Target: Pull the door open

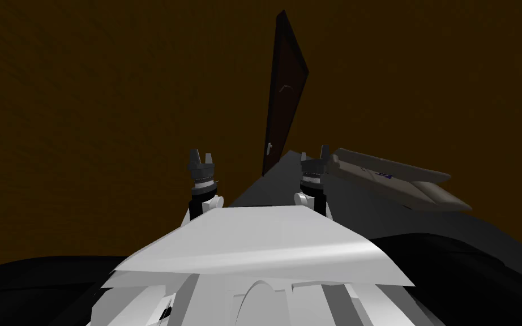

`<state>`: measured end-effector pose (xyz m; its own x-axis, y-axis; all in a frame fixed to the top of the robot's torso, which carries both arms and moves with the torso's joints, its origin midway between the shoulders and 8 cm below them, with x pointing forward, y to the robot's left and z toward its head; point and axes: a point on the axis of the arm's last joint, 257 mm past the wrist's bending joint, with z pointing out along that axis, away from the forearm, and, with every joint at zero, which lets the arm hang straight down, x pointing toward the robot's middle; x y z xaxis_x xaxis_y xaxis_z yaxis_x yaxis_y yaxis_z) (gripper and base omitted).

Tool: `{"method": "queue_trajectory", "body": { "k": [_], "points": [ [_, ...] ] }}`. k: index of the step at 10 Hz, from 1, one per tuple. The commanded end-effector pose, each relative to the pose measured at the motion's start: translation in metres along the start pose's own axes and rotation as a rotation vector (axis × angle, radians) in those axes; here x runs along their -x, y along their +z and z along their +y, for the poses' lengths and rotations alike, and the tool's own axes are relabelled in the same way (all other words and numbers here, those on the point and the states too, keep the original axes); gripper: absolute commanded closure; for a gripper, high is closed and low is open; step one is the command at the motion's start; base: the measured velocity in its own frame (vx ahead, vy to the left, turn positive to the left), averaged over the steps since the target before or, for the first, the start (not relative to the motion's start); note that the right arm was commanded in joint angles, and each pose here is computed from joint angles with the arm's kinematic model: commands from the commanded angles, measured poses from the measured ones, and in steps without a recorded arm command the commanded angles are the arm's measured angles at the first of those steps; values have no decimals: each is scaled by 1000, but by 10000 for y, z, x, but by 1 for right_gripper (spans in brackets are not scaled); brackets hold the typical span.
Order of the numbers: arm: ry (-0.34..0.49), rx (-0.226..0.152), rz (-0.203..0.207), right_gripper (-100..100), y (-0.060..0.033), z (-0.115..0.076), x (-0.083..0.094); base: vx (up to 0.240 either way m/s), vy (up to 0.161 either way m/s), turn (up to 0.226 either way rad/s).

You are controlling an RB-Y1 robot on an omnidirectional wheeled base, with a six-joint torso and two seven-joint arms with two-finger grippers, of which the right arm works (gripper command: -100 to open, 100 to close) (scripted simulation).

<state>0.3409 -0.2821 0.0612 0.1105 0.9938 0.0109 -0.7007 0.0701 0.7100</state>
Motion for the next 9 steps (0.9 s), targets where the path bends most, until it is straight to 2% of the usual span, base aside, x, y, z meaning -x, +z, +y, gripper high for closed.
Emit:
{"method": "queue_trajectory", "body": {
  "k": [1,9],
  "points": [
    [-37,-18,16,-100,-14,-109,-33,67,-35,95],
    [-261,-114,119,-100,-139,-752,-208,122,-91,110]
  ]
}}
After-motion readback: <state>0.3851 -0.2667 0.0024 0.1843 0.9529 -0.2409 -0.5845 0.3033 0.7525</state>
